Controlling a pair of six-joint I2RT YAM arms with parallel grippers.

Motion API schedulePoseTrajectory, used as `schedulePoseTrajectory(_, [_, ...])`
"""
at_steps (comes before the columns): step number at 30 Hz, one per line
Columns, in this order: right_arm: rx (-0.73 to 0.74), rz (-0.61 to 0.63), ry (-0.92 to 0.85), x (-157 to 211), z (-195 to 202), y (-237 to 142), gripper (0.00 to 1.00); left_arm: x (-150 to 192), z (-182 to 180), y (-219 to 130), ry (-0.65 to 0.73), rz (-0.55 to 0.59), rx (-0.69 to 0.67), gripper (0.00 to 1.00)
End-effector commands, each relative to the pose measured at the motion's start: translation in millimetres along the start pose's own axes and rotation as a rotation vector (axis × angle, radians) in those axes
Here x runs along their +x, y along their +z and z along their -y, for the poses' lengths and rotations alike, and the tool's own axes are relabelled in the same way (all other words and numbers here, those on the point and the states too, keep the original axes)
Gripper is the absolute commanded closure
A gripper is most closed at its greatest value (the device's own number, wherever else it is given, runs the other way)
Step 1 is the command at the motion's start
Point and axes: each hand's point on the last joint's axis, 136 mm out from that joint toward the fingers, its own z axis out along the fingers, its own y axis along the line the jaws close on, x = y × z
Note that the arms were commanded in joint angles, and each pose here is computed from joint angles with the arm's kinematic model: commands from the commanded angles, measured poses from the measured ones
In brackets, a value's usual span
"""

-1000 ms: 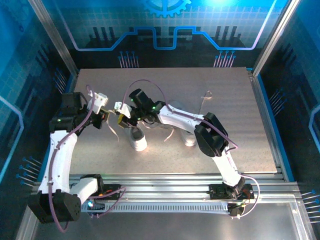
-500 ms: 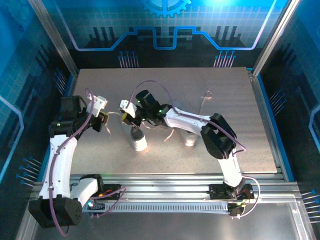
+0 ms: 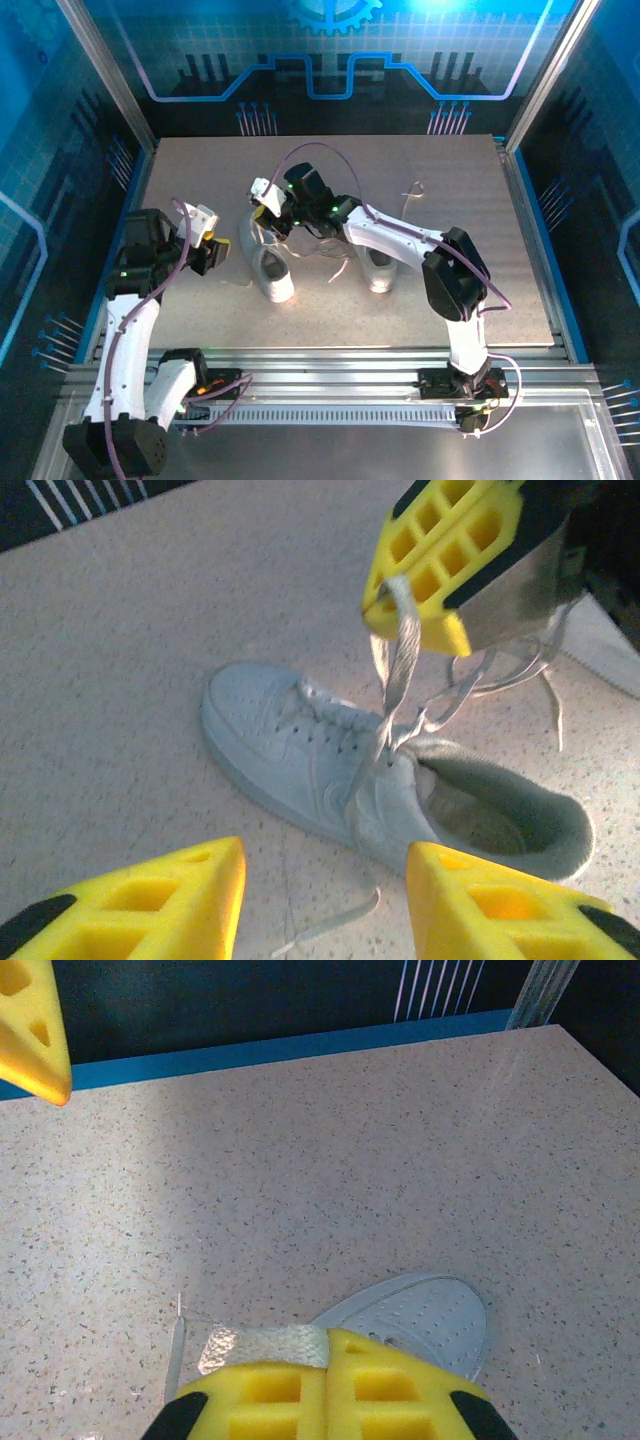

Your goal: Tie the shoes

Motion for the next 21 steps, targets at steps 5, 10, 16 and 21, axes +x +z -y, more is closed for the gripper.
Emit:
schedulePoseTrajectory(5, [-0.002,-0.002,-0.031,-13.9,2.0,-10.7,1.0,-26.1,11.5,24.0,0.051,0.193,0.134,0.56])
schedulePoseTrajectory(10, [-0.021,-0.016,-0.026,-14.1,0.2,-10.4,1.0,-21.8,22.4,47.7,0.091,0.171,0.194,0.55])
schedulePoseTrajectory(16, [-0.028,-0.022,-0.013,-13.1,0.5,-10.8,1.0,-18.8,22.1,64.7,0.102,0.159,0.212,0.55])
schedulePoseTrajectory(21, [-0.031,-0.02,-0.005,-14.0,1.9,-10.9,1.0,-13.2,25.7,77.6,0.102,0.151,0.245,0.55])
